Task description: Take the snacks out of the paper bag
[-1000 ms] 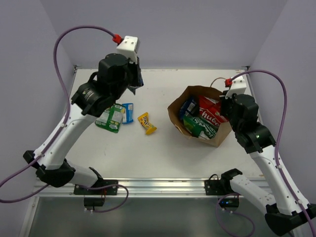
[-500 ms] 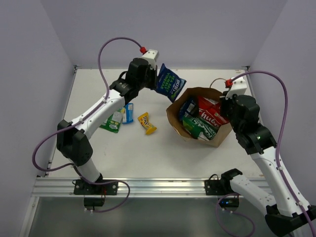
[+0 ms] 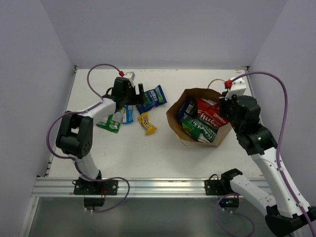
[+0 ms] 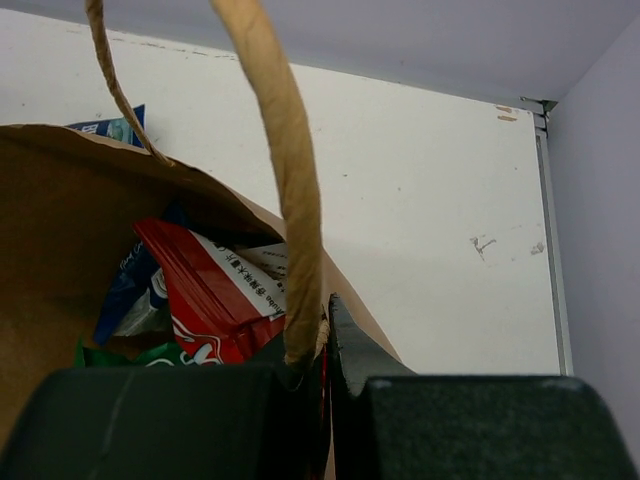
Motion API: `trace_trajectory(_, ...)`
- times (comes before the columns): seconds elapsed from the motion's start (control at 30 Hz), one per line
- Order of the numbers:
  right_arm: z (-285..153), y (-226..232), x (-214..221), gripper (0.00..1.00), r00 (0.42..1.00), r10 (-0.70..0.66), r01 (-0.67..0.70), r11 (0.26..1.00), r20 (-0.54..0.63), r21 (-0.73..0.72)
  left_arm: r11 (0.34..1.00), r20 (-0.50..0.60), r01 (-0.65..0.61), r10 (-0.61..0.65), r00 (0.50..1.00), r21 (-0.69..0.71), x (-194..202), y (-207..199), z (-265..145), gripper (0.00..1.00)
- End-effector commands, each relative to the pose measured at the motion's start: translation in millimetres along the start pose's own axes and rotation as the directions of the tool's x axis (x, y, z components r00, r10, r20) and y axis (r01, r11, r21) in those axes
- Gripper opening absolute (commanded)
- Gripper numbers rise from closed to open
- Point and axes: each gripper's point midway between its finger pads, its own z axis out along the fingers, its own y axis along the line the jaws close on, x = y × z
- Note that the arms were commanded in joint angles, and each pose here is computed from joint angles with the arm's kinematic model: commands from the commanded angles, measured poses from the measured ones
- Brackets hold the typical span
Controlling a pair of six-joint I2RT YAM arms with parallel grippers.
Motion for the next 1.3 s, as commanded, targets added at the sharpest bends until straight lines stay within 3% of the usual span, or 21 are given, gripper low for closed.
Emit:
trace_trajectory(0.0,-5,0,-26,0.0,0.994,0.019,-0.017,1.0,0.107,-0.012,0.997,0.193,-0.066,0.056,0.98,0.046,-70,-35,-55,0.95)
trace_trajectory(0.2,-3,3,-26,0.0,0.995,0.016,-0.013,1.0,0.098,-0.024,0.983,0.249,-0.181,0.184,0.951,-0.036,-96,-86,-135,0.96)
trace_trajectory(0.23,-3,3,-26,0.0,0.995,0.016,-0.013,1.0,0.098,-0.025,0.973,0.284,-0.231,0.217,0.934,0.019,-94,-123,-155,0.96)
trace_trajectory(0.4,-1,5,-25,0.0,0.996,0.016,-0.013,0.999,0.088,-0.03,0.935,0.36,-0.312,0.237,0.902,0.166,-69,-221,-213,0.93)
trace_trajectory(0.6,-3,3,-30,0.0,0.996,0.01,-0.008,1.0,0.09,-0.018,0.886,0.376,-0.413,0.317,0.871,0.211,-17,-308,-243,0.91)
trace_trajectory(0.7,-5,3,-34,0.0,0.995,0.008,-0.006,1.0,0.1,-0.019,0.862,0.355,-0.464,0.377,0.855,0.202,9,-336,-235,0.89)
trace_trajectory(1.0,-12,5,-37,0.0,0.993,-0.004,0.008,0.999,0.121,-0.032,0.864,0.276,-0.502,0.473,0.837,0.038,32,-337,-177,0.77)
trace_trajectory(1.27,-19,5,-39,0.0,0.985,-0.025,0.032,0.999,0.173,-0.039,0.886,0.201,-0.458,0.436,0.877,0.075,46,-305,-136,0.75)
